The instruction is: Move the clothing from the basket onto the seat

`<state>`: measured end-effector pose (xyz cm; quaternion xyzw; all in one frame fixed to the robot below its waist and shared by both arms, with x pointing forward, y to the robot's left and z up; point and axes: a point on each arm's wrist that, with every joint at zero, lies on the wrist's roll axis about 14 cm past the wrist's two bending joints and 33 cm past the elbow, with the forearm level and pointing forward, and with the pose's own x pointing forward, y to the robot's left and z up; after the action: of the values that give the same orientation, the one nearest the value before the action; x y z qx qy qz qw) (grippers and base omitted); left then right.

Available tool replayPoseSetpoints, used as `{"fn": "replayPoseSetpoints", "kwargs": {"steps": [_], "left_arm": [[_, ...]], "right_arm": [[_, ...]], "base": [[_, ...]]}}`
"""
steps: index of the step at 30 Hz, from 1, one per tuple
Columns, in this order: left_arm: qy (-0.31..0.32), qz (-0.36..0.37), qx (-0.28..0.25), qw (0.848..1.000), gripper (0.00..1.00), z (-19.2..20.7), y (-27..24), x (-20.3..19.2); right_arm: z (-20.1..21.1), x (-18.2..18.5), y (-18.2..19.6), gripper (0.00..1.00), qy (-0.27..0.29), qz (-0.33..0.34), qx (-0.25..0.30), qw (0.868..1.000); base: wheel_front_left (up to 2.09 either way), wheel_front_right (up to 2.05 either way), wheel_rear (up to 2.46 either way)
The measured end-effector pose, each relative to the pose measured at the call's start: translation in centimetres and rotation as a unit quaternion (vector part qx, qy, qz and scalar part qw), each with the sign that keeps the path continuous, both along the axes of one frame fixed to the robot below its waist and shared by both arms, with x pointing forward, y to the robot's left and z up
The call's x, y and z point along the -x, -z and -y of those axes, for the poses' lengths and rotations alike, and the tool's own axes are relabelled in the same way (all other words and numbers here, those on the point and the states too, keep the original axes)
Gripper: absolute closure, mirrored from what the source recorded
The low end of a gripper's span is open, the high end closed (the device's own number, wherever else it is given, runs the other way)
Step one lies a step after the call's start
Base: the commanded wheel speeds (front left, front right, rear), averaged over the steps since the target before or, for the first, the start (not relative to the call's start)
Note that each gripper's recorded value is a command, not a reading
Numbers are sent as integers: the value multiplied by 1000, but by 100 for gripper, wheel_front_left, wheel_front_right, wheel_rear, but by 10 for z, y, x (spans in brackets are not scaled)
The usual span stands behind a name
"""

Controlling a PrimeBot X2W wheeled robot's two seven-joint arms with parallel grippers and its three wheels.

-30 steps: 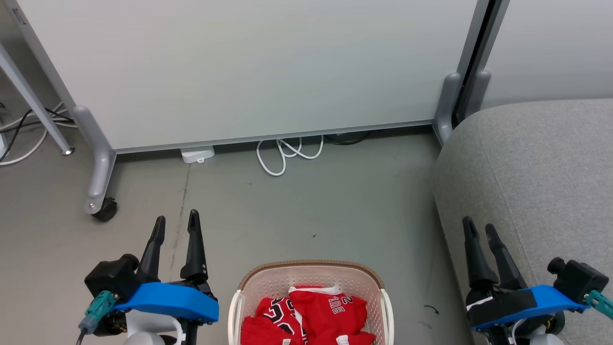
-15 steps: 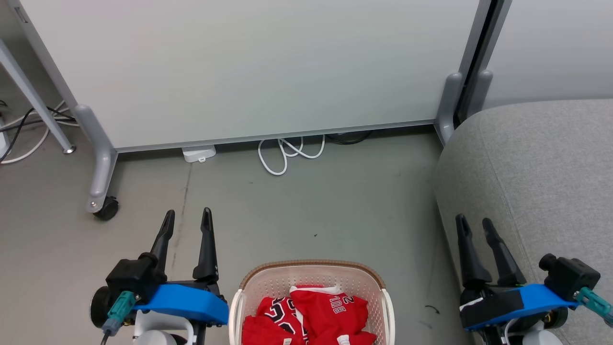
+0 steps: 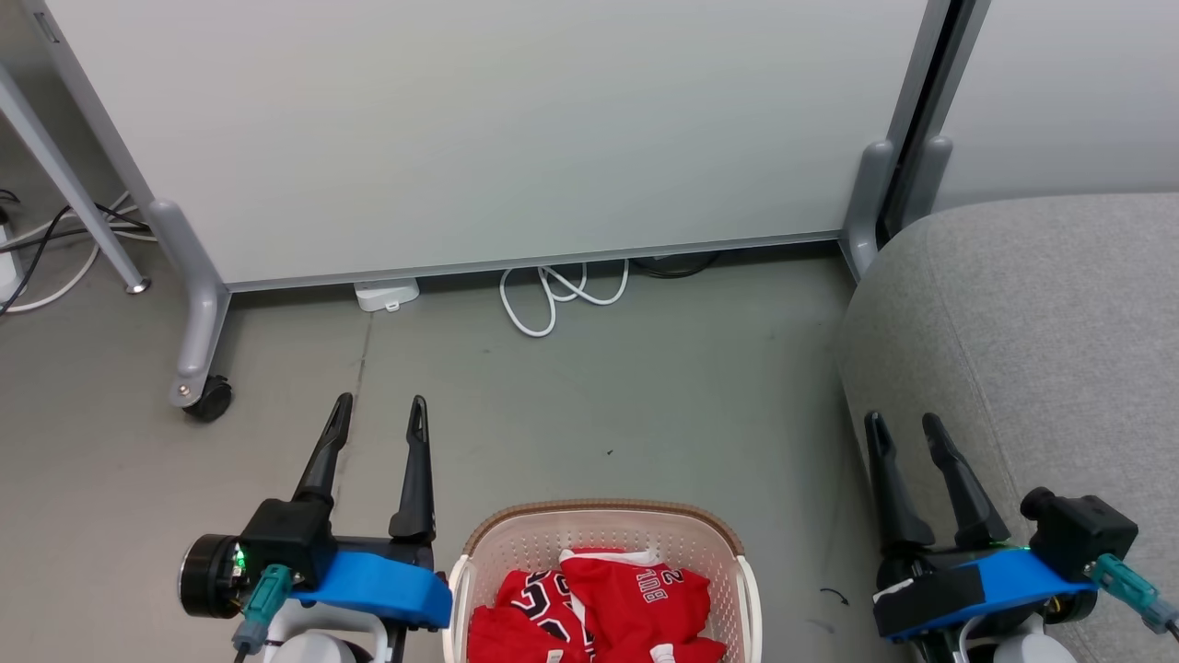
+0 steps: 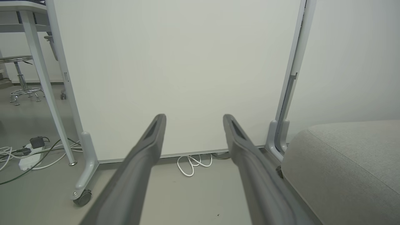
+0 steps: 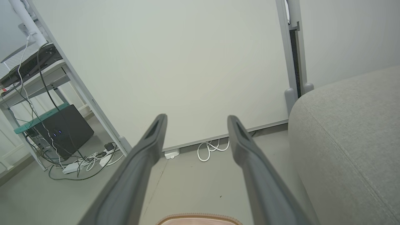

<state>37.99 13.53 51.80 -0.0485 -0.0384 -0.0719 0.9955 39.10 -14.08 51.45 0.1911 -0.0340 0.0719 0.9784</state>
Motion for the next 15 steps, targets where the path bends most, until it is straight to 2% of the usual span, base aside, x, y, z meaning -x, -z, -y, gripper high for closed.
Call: {"fn": "replayPoseSetpoints", "kwargs": {"steps": [15], "left_arm": [[13,24,-57,998,0,8,-4,1]], "right_arm": [[-4,-1,-2,0,-7,17,51,999]], "base": [[0,0,0]]}}
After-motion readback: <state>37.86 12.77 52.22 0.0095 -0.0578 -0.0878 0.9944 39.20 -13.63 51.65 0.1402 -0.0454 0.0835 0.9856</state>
